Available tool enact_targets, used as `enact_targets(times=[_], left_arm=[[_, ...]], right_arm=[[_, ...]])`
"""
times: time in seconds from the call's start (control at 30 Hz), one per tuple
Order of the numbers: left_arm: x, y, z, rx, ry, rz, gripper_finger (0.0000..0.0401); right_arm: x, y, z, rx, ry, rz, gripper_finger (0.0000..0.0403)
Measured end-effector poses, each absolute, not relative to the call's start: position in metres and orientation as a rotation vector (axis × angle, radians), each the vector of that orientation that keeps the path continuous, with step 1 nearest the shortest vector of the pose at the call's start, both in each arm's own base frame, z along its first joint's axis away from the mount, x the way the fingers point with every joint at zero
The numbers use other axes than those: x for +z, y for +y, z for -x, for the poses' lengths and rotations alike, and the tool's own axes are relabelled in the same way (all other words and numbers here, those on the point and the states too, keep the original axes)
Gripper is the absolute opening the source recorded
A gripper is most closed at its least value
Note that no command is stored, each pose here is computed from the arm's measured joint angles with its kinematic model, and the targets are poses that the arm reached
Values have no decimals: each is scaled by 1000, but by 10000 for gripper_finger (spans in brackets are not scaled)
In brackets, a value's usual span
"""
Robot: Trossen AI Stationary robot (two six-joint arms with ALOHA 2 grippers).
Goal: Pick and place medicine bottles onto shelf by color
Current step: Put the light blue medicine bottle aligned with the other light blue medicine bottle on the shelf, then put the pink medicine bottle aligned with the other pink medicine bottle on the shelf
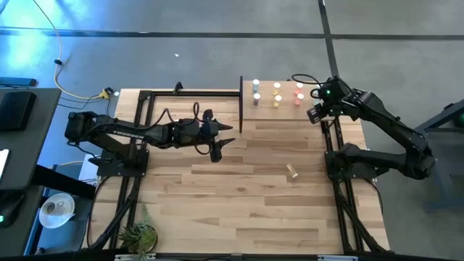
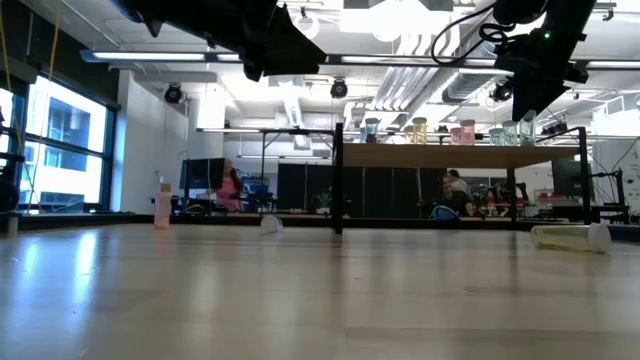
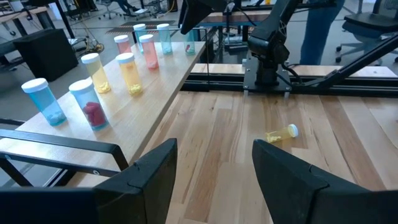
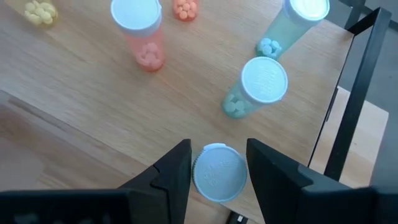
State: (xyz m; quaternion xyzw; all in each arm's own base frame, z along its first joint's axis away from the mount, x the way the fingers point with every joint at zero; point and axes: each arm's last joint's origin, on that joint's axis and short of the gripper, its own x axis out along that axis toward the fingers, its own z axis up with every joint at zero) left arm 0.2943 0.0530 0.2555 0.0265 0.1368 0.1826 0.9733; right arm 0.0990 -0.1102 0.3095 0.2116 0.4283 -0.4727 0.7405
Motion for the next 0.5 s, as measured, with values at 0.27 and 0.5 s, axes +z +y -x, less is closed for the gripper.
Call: enact_targets(times=[0.27,0.5], left_arm=[[256,53,-294,369,276,-54,198],[256,53,-294,369,276,-55,198]], right_arm=[[311,-111,-99,-1037,917,-459,146],[327,-108,-97,-1036,880,-452,146]])
